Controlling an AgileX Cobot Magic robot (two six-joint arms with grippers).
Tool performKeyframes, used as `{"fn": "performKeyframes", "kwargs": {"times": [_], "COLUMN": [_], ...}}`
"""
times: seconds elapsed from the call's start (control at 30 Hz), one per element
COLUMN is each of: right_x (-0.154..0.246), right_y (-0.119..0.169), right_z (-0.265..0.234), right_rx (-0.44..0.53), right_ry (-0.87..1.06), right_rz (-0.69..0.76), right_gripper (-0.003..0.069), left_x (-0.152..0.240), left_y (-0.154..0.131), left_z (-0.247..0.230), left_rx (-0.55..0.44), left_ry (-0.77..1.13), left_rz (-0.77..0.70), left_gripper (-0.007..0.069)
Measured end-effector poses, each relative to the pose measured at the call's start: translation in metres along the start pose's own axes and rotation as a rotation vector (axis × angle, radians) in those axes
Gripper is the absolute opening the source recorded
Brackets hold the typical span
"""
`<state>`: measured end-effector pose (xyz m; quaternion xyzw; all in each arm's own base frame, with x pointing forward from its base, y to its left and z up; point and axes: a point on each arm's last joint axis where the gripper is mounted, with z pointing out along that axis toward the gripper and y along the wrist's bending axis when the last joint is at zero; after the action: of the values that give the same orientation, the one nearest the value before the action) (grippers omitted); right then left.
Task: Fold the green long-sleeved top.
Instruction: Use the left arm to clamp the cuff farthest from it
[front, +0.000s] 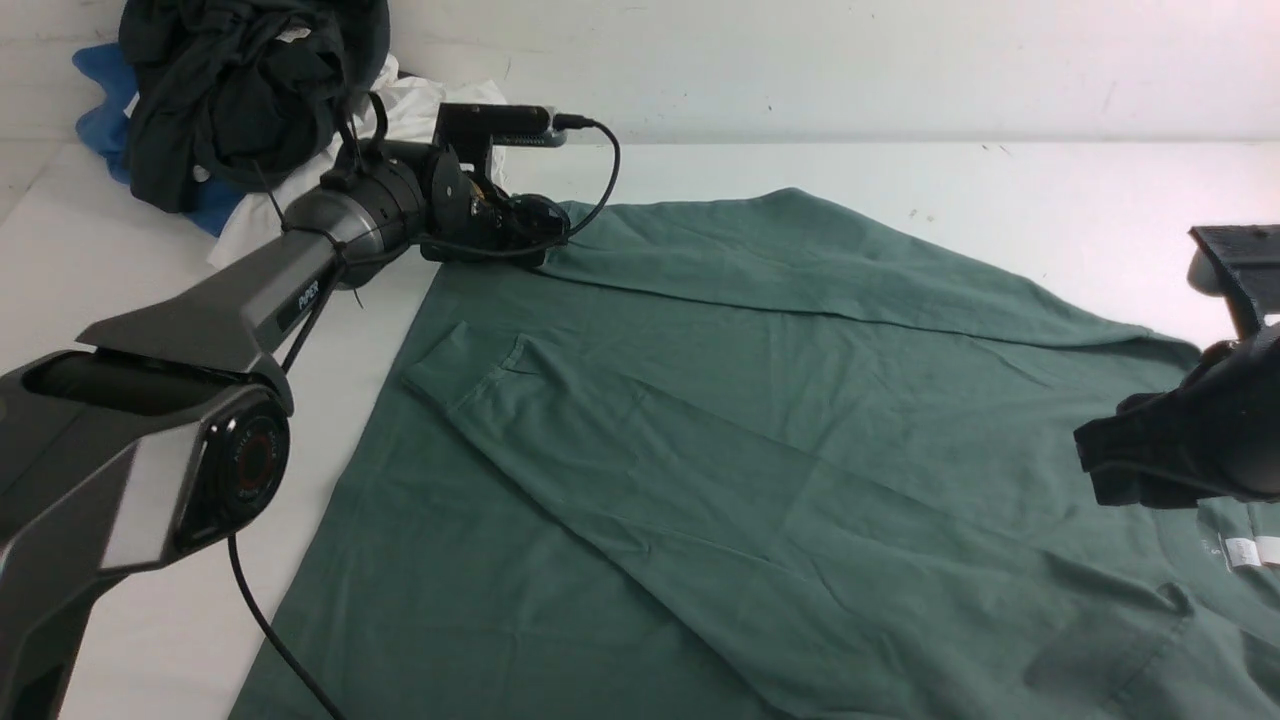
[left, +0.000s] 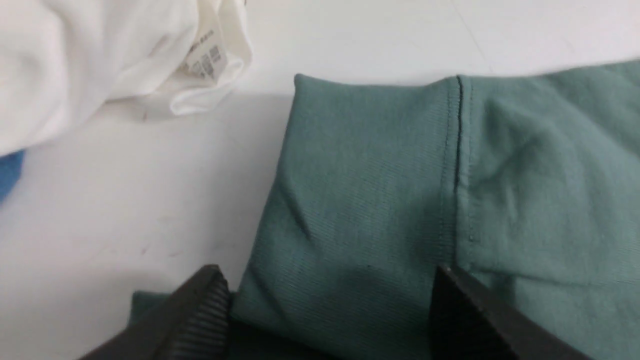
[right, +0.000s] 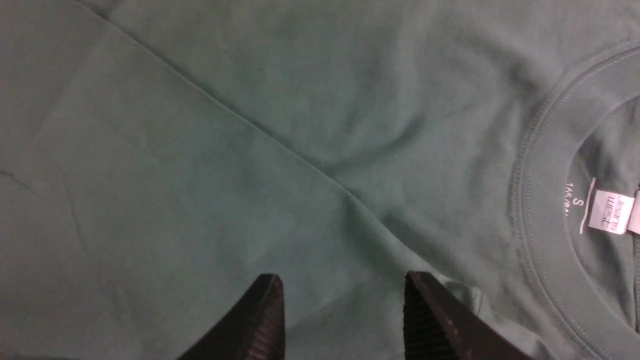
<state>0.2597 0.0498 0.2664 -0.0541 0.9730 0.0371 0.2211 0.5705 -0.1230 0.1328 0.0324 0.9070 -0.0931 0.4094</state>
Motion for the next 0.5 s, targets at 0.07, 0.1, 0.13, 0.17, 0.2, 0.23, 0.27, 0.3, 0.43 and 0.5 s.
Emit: {"fn": "performKeyframes", "kwargs": {"times": [0.07, 0.1, 0.13, 0.17, 0.2, 0.23, 0.27, 0.3, 0.43, 0.5], "right_x": [0.0, 0.0, 0.0, 0.0, 0.0, 0.0, 0.0, 0.0, 0.0, 0.0], "right_y": [0.002, 0.003, 0.003, 0.004, 0.004, 0.005, 0.005, 0.005, 0.005, 0.005], "right_z": [0.0, 0.0, 0.0, 0.0, 0.0, 0.0, 0.0, 0.0, 0.0, 0.0], "right_rx": [-0.024, -0.032, -0.036, -0.044, -0.049, -0.052, -0.055, -0.056, -0.06, -0.06], "right_ry": [0.0, 0.0, 0.0, 0.0, 0.0, 0.0, 0.0, 0.0, 0.0, 0.0], "right_rz": [-0.003, -0.003, -0.005, -0.008, -0.012, -0.009, -0.006, -0.014, -0.022, -0.023], "right_gripper": [0.0315, 0.0315, 0.0315, 0.0315, 0.0315, 0.0315, 0.0315, 0.0315, 0.0315, 0.0315], "left_x": [0.0, 0.0, 0.001, 0.001, 0.001, 0.001, 0.001, 0.001, -0.003, -0.009], "left_y": [0.0, 0.001, 0.001, 0.001, 0.001, 0.001, 0.001, 0.001, -0.001, -0.002], "left_z": [0.003, 0.004, 0.004, 0.005, 0.005, 0.005, 0.005, 0.005, -0.001, -0.008], "left_rx": [0.002, 0.002, 0.002, 0.002, 0.002, 0.002, 0.002, 0.002, 0.003, 0.004], "left_ry": [-0.027, -0.032, -0.033, -0.035, -0.035, -0.035, -0.035, -0.034, -0.023, -0.017], "left_rz": [-0.017, -0.019, -0.02, -0.022, -0.022, -0.023, -0.023, -0.023, -0.022, -0.01], "left_gripper": [0.0476, 0.0463, 0.046, 0.0421, 0.0388, 0.0359, 0.0317, 0.0281, 0.0113, 0.0043]}}
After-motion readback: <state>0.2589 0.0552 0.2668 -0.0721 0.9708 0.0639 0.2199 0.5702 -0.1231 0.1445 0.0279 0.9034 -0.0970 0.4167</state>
